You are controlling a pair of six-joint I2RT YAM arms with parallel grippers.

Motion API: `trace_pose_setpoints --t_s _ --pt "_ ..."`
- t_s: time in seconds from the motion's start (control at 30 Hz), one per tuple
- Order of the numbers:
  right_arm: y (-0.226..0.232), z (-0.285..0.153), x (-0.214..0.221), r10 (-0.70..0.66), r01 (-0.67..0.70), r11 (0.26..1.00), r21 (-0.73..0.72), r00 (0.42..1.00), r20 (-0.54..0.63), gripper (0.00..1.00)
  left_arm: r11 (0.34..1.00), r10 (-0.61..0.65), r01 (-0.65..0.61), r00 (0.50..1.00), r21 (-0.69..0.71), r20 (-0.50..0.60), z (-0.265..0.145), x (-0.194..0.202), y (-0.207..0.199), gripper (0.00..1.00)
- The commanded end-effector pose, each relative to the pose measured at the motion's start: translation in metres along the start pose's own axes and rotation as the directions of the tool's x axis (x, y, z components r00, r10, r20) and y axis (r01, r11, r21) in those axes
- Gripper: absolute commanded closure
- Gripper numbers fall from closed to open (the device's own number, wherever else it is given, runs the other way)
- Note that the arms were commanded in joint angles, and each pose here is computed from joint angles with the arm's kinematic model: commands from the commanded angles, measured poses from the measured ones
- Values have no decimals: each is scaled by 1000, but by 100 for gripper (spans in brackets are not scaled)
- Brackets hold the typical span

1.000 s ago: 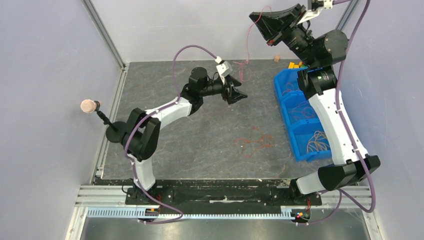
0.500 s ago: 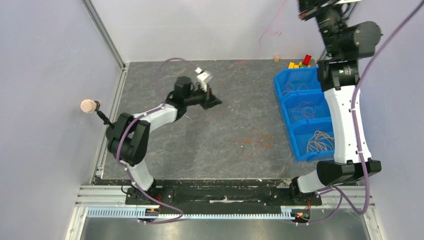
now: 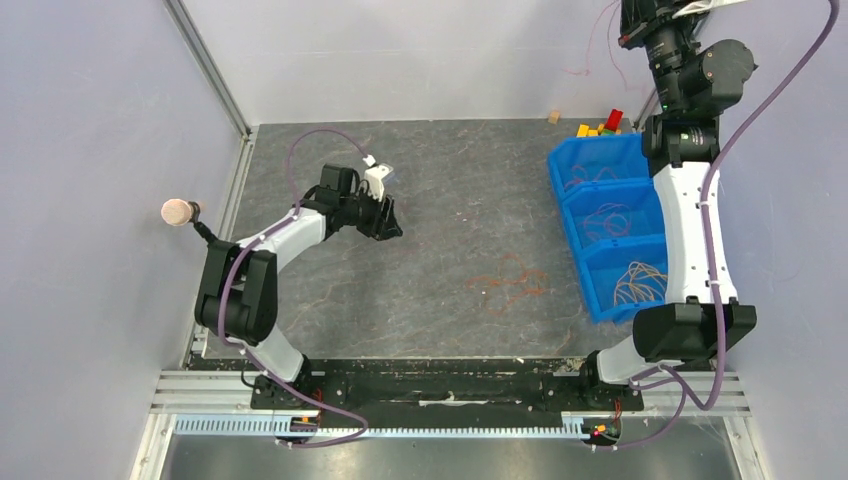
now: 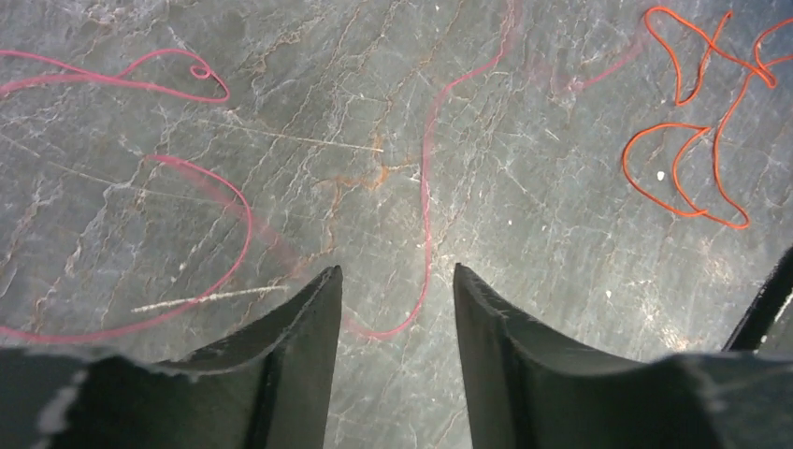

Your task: Untangle the cables

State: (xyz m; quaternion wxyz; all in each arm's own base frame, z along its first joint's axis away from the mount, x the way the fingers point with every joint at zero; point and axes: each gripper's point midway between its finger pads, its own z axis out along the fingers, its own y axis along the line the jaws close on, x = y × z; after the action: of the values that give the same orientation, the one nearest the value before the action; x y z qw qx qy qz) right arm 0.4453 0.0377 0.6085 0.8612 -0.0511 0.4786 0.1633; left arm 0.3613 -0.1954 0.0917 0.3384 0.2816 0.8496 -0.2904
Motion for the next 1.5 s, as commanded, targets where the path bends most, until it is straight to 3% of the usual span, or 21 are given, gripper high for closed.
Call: trace_pose_setpoints --t_s 0.0,0.2,0.57,0.73,0.97,1.27,1.47 --pt "-18 -12 28 -124 126 992 16 989 -75 100 989 144 -147 983 21 110 -34 -42 -19 41" --pt "-32 -36 102 -160 163 986 -13 946 -282 100 969 241 -246 950 1 200 -68 -73 -39 30" --pt "-101 -67 241 -242 279 960 -24 785 -571 100 964 264 -267 937 -18 230 -95 -81 -56 25" --pt "-128 -73 235 -189 251 968 26 790 -584 100 956 293 -286 930 -66 223 -104 -75 -53 25" --pt "-98 -95 184 -233 252 967 -44 801 -552 100 958 284 -268 933 -100 222 -109 -68 -52 24" --pt "-119 -138 213 -252 284 957 -59 712 -655 100 958 286 -276 935 -78 211 -106 -65 -53 24" --pt "-136 -188 266 -292 278 949 -151 585 -756 100 958 286 -276 935 -79 207 -106 -67 -53 24"
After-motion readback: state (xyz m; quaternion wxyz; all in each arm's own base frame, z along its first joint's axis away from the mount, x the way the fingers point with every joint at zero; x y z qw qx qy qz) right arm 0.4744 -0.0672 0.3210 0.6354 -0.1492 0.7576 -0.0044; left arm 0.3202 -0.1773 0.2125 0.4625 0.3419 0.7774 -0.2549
